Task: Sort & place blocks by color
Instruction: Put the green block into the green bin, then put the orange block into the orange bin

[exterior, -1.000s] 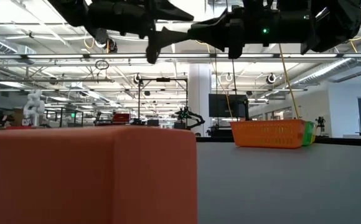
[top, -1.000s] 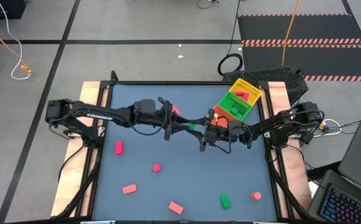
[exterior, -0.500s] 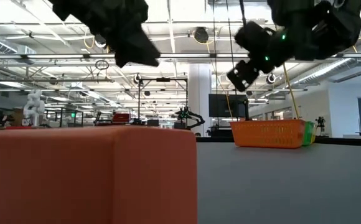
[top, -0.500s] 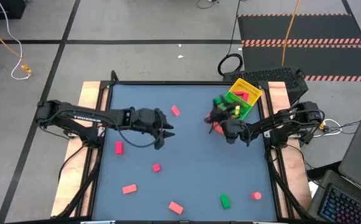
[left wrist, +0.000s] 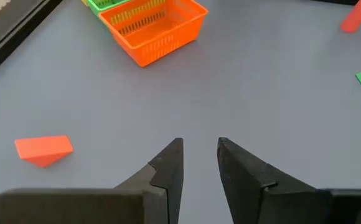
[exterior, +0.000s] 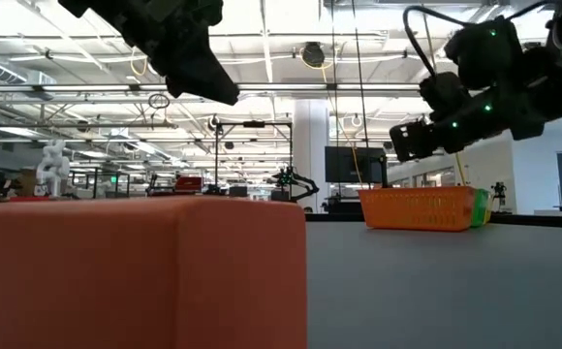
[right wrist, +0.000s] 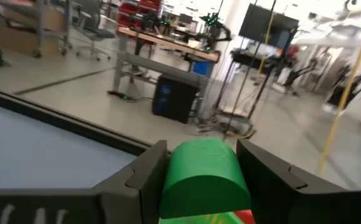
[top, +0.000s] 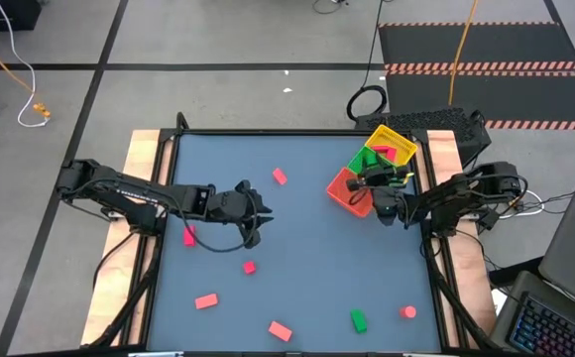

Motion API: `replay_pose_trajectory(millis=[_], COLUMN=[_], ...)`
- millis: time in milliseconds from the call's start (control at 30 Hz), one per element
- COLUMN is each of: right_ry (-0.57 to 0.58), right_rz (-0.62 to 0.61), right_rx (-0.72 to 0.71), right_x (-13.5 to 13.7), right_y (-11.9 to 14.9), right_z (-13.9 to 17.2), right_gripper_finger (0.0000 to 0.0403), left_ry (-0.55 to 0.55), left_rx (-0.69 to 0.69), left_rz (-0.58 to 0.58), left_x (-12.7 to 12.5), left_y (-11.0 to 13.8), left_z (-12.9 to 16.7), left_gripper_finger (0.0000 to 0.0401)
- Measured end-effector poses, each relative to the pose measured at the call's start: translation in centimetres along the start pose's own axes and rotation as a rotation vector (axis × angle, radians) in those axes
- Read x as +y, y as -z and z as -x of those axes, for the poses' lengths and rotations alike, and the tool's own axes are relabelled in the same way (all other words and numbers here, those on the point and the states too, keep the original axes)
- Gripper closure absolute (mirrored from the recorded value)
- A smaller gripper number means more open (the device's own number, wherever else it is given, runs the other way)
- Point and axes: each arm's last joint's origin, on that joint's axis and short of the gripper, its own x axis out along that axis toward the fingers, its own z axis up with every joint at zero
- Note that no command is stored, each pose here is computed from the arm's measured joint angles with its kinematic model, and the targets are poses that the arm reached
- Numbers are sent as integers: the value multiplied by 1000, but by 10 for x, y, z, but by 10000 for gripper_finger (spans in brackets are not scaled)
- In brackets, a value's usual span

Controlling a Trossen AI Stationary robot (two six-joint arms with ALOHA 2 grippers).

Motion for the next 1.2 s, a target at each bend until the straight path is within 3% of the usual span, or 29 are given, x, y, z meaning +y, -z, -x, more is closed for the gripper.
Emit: replay_pose_trajectory(millis=[500,767,967,1200], right_ry=[-22,-34,-260,-563], right_rz=[-62,-107,-239,-313], right_rx=[13,-8,-73,-136], right_x=[-8,-8,-3,13], right_y=[11,6,-6,-24], right_z=[1,1,3,5], right_gripper_finger=[175,147,146,151], left_ry=[-14,-100,-145,-190], left_rx=[18,116,128,-27], left_rz=[1,-31,-34,39], left_x=[1,13,32,57], left_y=[2,10,29,45], left_z=[0,-1,-9,-16], left_gripper_finger=[302,302,302,302])
